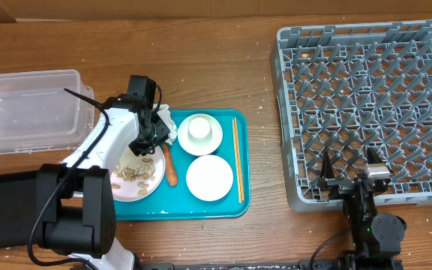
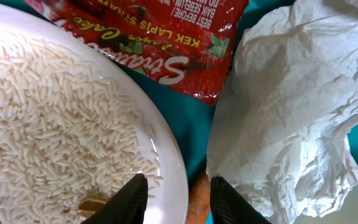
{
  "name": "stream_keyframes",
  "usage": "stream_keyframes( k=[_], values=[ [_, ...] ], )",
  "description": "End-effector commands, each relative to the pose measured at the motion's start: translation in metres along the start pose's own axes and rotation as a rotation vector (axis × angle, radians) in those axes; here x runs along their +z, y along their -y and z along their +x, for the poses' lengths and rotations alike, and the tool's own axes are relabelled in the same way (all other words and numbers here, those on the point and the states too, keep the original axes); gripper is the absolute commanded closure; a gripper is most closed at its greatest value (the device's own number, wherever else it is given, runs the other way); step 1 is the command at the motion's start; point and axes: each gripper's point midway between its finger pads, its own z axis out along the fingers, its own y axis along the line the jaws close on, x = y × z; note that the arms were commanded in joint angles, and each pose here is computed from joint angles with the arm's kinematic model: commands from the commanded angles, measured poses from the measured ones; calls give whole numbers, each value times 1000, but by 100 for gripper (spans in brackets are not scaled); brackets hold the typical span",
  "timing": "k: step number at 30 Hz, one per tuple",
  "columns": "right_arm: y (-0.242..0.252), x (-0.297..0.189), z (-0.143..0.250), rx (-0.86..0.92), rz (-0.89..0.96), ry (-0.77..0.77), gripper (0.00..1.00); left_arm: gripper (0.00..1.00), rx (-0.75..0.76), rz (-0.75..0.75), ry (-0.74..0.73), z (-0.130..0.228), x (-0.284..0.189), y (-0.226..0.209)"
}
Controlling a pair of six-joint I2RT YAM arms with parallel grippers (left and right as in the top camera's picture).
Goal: Sort waste into correct bins and load items into the dishwasher
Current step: 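Grasp the rim of the white rice plate with the left gripper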
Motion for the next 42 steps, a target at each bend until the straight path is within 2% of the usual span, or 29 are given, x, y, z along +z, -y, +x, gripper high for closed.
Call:
stream_keyframes(
  k=[1, 7, 21, 32, 42],
  values=[
    [2, 0, 3, 3, 7, 0, 0, 65, -21, -5, -15, 2, 4, 2],
    [2, 0, 3, 4, 7, 0, 0, 65, -19, -13, 12, -2, 7, 0],
    [2, 0, 3, 3, 7, 0, 0, 67, -27, -51, -14, 15, 16, -8],
    [2, 0, 3, 4, 7, 0, 0, 66, -35, -20, 40, 4, 21, -3],
    [2, 0, 3, 4, 7, 0, 0, 69, -32, -36, 28, 11, 27, -10]
  ],
)
